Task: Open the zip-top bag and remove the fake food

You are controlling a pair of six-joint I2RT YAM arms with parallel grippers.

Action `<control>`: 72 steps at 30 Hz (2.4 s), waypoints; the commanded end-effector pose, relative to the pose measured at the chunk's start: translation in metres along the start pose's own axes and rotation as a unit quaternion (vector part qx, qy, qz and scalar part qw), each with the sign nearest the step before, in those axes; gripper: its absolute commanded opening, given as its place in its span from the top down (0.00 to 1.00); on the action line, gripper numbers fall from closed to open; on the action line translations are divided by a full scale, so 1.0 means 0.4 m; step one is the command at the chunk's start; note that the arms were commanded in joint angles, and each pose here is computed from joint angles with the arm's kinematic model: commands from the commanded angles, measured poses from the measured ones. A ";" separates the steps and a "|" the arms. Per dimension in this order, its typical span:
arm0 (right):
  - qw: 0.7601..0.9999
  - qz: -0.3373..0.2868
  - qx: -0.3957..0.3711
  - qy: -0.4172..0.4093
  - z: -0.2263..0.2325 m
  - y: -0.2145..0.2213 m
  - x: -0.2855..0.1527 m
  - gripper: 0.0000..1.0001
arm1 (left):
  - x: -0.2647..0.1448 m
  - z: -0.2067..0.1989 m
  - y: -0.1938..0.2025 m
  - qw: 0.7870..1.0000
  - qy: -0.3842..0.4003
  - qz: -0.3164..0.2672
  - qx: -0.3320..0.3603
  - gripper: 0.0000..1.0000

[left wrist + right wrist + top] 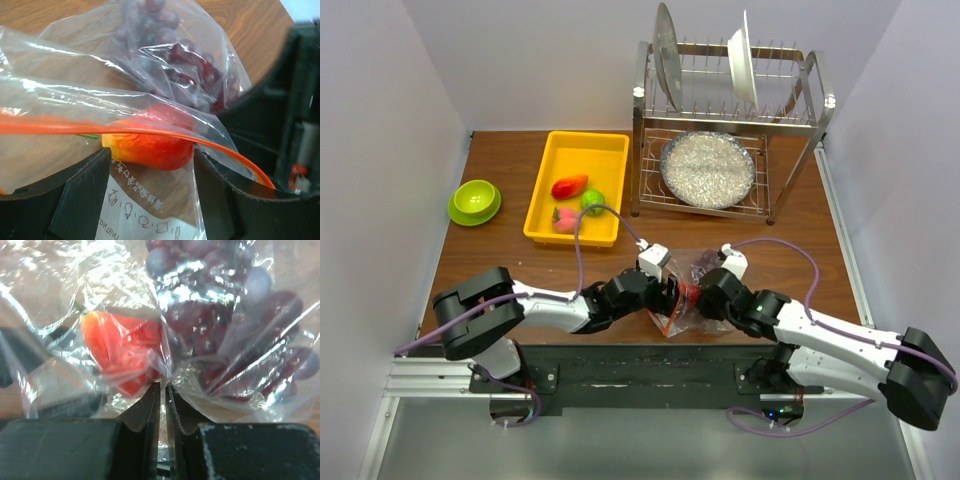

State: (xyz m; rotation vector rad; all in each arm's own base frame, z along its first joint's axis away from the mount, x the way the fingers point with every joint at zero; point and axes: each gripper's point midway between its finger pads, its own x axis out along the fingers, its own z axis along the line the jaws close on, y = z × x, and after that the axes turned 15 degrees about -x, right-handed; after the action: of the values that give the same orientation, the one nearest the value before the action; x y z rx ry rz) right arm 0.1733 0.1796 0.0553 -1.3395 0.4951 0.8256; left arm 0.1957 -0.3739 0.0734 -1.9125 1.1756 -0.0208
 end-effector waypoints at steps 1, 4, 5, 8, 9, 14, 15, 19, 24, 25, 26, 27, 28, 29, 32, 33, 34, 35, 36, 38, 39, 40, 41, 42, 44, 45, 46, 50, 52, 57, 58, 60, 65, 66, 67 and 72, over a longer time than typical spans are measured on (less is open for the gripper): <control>1.000 -0.016 -0.010 0.002 -0.002 -0.051 0.014 0.89 | 0.023 -0.054 -0.034 0.995 0.053 -0.022 0.077 0.28; 1.000 -0.003 -0.010 -0.011 0.000 -0.047 0.026 0.89 | 0.043 -0.039 -0.039 0.996 0.029 -0.022 0.085 0.28; 1.000 0.005 -0.012 -0.011 0.000 -0.037 0.031 0.90 | 0.048 -0.042 -0.045 0.996 0.027 -0.024 0.082 0.28; 0.999 0.022 -0.010 -0.028 0.009 -0.005 0.043 0.92 | 0.057 -0.032 -0.044 0.998 0.007 -0.020 0.058 0.28; 0.999 0.020 -0.005 -0.038 0.018 -0.005 0.047 0.92 | 0.058 -0.031 -0.043 0.999 0.003 -0.020 0.051 0.28; 0.997 0.047 -0.007 -0.065 0.030 0.050 0.068 0.94 | 0.068 -0.030 -0.045 1.000 -0.026 -0.016 -0.007 0.28; 0.996 0.040 -0.007 -0.073 0.040 0.042 0.072 0.94 | 0.067 -0.022 -0.042 0.999 -0.036 -0.011 -0.009 0.28; 0.994 0.047 -0.006 -0.098 0.062 0.049 0.068 0.96 | 0.057 0.009 -0.035 0.993 -0.096 -0.004 -0.073 0.28; 0.996 0.033 0.000 -0.085 0.044 0.037 0.054 0.96 | 0.017 0.026 -0.033 0.974 -0.144 -0.008 -0.177 0.26; 0.996 0.029 0.001 -0.088 0.046 0.032 0.050 0.96 | 0.009 0.020 -0.037 0.971 -0.142 -0.010 -0.192 0.24; 0.996 0.028 0.002 -0.089 0.048 0.030 0.049 0.96 | 0.005 0.020 -0.039 0.968 -0.144 -0.012 -0.204 0.24; 0.996 0.028 0.002 -0.090 0.048 0.029 0.048 0.96 | 0.000 0.022 -0.040 0.966 -0.149 -0.015 -0.213 0.24; 0.995 0.029 0.003 -0.091 0.049 0.030 0.047 0.97 | -0.003 0.019 -0.044 0.961 -0.150 -0.019 -0.233 0.24; 0.995 0.029 0.003 -0.093 0.049 0.032 0.047 0.97 | -0.003 0.019 -0.050 0.958 -0.153 -0.023 -0.243 0.24; 0.995 0.028 0.007 -0.099 0.053 0.032 0.045 0.98 | 0.002 0.018 -0.064 0.955 -0.159 -0.033 -0.249 0.24; 0.995 0.028 0.008 -0.099 0.053 0.034 0.044 0.98 | 0.005 0.019 -0.064 0.956 -0.160 -0.031 -0.245 0.24; 0.995 0.027 0.009 -0.098 0.050 0.034 0.043 0.98 | 0.012 0.024 -0.059 0.956 -0.165 -0.027 -0.242 0.24; 0.995 0.022 0.009 -0.098 0.049 0.031 0.040 0.98 | 0.016 0.017 -0.063 0.956 -0.165 -0.025 -0.241 0.24; 0.995 0.024 0.010 -0.096 0.046 0.033 0.039 0.98 | 0.020 0.016 -0.064 0.956 -0.166 -0.025 -0.242 0.23; 0.995 0.024 0.009 -0.094 0.043 0.034 0.038 0.98 | 0.025 0.017 -0.055 0.952 -0.167 -0.021 -0.254 0.23; 0.995 0.023 0.011 -0.095 0.045 0.033 0.037 0.98 | 0.026 0.012 -0.054 0.950 -0.165 -0.020 -0.265 0.23; 0.995 0.023 0.011 -0.095 0.045 0.032 0.038 0.98 | 0.029 0.013 -0.050 0.949 -0.166 -0.019 -0.268 0.22; 0.995 0.025 0.011 -0.097 0.046 0.036 0.038 0.98 | 0.030 0.009 -0.051 0.948 -0.164 -0.019 -0.273 0.22; 0.995 0.024 0.013 -0.099 0.048 0.037 0.039 0.98 | 0.033 0.003 -0.054 0.946 -0.161 -0.021 -0.282 0.22; 0.995 0.026 0.014 -0.098 0.045 0.042 0.042 0.99 | 0.039 -0.003 -0.054 0.945 -0.157 -0.020 -0.287 0.22; 0.995 0.027 0.015 -0.098 0.045 0.044 0.043 0.98 | 0.042 -0.002 -0.053 0.944 -0.159 -0.019 -0.289 0.23; 0.995 0.027 0.015 -0.099 0.044 0.046 0.042 0.99 | 0.049 -0.005 -0.057 0.943 -0.163 -0.020 -0.290 0.26; 0.995 0.023 0.018 -0.100 0.044 0.041 0.037 0.99 | 0.056 0.017 -0.039 0.939 -0.185 -0.018 -0.291 0.32; 0.995 0.022 0.018 -0.101 0.045 0.040 0.035 0.99 | 0.059 0.029 -0.028 0.934 -0.203 -0.013 -0.294 0.35; 0.995 0.023 0.018 -0.099 0.041 0.042 0.036 0.99 | 0.065 0.046 -0.003 0.933 -0.223 -0.003 -0.281 0.36; 0.995 0.023 0.018 -0.098 0.041 0.042 0.036 0.98 | 0.067 0.048 -0.001 0.933 -0.226 -0.002 -0.279 0.36; 0.995 0.023 0.019 -0.099 0.042 0.041 0.037 0.98 | 0.066 0.059 0.005 0.934 -0.235 -0.001 -0.271 0.34; 0.997 0.018 0.015 -0.076 0.025 0.032 0.037 0.98 | 0.067 0.097 0.024 0.935 -0.271 0.007 -0.228 0.30; 0.997 0.021 0.012 -0.068 0.015 0.036 0.033 0.98 | 0.065 0.102 0.022 0.937 -0.275 0.007 -0.217 0.29; 0.998 0.017 0.013 -0.064 0.011 0.031 0.030 0.98 | 0.062 0.111 0.028 0.937 -0.280 0.008 -0.211 0.28; 0.999 0.012 0.013 -0.050 -0.007 0.024 0.015 0.98 | 0.041 0.137 0.032 0.937 -0.289 0.004 -0.195 0.37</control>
State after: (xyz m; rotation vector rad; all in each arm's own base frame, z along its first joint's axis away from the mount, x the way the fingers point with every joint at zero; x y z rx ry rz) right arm 0.1646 0.1853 0.0330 -1.2429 0.4338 0.9519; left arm 0.2202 -0.3745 0.0352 -2.1369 0.8849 0.7877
